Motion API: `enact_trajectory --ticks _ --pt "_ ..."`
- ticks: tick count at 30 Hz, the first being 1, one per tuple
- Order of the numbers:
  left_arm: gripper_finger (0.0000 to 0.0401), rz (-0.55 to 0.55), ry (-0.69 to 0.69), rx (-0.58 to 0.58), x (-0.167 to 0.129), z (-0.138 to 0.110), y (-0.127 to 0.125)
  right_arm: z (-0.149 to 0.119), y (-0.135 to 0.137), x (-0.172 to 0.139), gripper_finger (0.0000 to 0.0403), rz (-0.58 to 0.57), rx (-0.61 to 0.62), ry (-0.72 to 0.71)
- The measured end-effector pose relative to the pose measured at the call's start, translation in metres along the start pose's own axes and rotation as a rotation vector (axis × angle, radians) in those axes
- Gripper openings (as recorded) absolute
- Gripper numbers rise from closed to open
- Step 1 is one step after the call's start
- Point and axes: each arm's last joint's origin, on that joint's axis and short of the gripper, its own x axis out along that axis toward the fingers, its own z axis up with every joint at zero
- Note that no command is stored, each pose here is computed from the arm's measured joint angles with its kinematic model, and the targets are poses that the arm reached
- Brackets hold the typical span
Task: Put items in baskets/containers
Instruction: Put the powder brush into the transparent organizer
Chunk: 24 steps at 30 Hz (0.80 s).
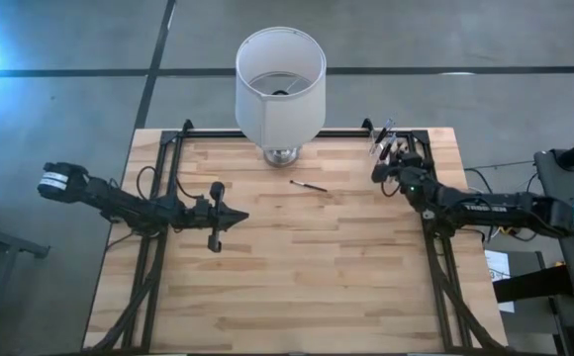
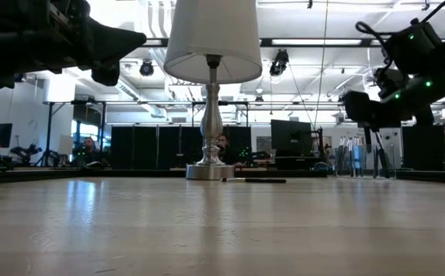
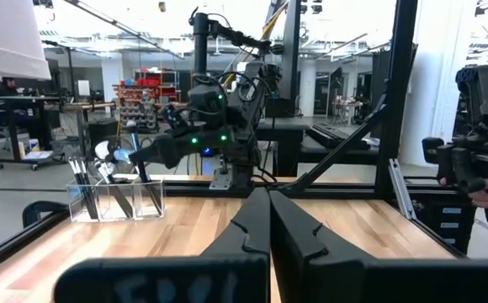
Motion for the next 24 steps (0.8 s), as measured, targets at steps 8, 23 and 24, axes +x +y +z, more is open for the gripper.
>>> enact_trajectory --ticks 8,23,24 --pt "0.0 0.0 0.009 0.004 0.0 -0.001 0.0 -0.016 -0.003 0.003 0.005 -0.026 0.009 0.053" --pt "0.0 0.0 0.016 0.005 0.0 -0.002 0.0 -0.015 0.0 0.004 0.0091 -0.004 0.025 0.078" --pt "0.0 0.0 0.017 0.006 0.0 -0.002 0.0 -0.016 -0.001 0.005 0.0097 -0.001 0.028 0.082"
